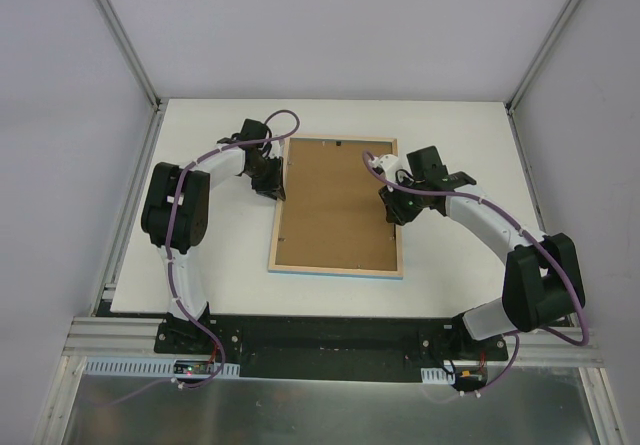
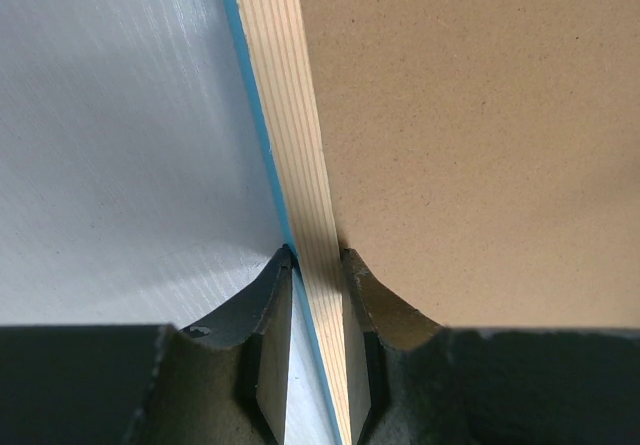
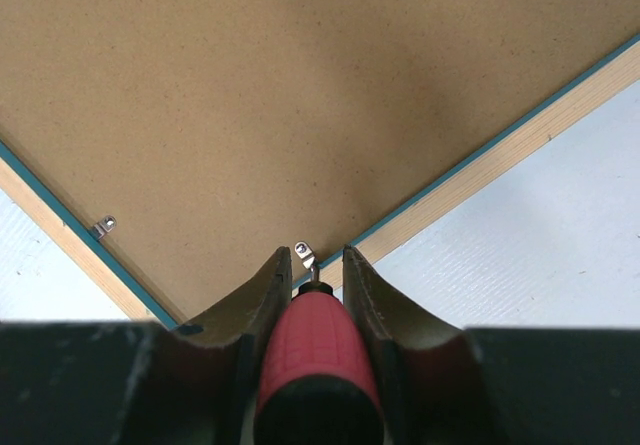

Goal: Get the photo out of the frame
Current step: Release the photo frame item from the photo frame.

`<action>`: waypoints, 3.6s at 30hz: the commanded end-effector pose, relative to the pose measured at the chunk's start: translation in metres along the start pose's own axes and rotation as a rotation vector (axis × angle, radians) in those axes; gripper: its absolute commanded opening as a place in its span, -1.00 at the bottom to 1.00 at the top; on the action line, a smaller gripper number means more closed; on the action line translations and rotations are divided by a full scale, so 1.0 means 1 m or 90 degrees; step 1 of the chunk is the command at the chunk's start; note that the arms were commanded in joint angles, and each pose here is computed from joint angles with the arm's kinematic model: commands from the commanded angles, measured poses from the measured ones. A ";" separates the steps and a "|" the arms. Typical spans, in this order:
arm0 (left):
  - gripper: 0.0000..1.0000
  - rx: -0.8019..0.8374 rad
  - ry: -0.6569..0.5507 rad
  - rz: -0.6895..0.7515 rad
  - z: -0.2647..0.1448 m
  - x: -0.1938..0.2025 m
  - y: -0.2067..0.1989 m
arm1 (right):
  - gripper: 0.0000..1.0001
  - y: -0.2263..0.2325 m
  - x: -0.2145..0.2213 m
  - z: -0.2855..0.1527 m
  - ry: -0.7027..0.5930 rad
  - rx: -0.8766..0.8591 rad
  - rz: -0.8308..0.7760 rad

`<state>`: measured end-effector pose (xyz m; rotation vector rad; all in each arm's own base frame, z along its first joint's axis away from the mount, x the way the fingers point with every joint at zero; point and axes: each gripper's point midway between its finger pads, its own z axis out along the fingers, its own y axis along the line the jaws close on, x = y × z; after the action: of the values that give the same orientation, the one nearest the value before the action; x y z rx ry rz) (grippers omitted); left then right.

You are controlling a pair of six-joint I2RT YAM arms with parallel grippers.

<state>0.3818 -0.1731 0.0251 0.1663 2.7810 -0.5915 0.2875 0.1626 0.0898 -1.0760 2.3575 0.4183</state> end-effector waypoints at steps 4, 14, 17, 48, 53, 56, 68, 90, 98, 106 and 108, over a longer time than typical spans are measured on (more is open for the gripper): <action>-1.00 -0.033 0.043 -0.015 0.020 0.022 0.021 | -0.98 -0.011 -0.016 -0.008 -0.017 0.039 -0.015; -1.00 -0.036 0.044 -0.018 0.021 0.022 0.022 | -0.98 -0.012 -0.023 -0.006 -0.028 0.045 0.006; -1.00 -0.035 0.044 -0.017 0.020 0.022 0.021 | -0.98 -0.021 -0.032 -0.009 -0.057 0.085 0.023; -1.00 -0.048 0.040 -0.023 0.020 0.021 0.025 | -0.99 0.003 -0.013 0.003 0.052 -0.003 0.004; -1.00 -0.048 0.042 -0.024 0.020 0.022 0.025 | -0.98 -0.004 -0.028 -0.004 0.008 0.031 0.013; -1.00 -0.049 0.041 -0.023 0.020 0.021 0.025 | -0.98 -0.005 -0.031 -0.007 0.000 0.035 0.020; -1.00 -0.047 0.039 -0.023 0.020 0.021 0.025 | -0.98 -0.017 -0.026 0.003 0.015 0.043 0.059; -1.00 -0.074 0.033 -0.034 0.018 0.021 0.031 | -0.98 -0.001 0.000 0.010 0.197 -0.039 0.054; -1.00 -0.094 0.026 -0.047 0.018 0.020 0.036 | -0.98 0.004 0.014 0.017 0.249 -0.053 0.102; -1.00 -0.134 0.016 -0.060 0.016 0.021 0.042 | -0.98 -0.015 0.028 0.012 0.269 -0.007 0.226; -1.00 -0.145 0.014 -0.062 0.015 0.022 0.044 | -0.98 -0.019 0.033 0.010 0.277 0.001 0.274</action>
<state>0.3823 -0.1678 0.0225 0.0511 2.7999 -0.5304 0.3109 0.1634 0.0717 -0.9174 2.7508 0.3957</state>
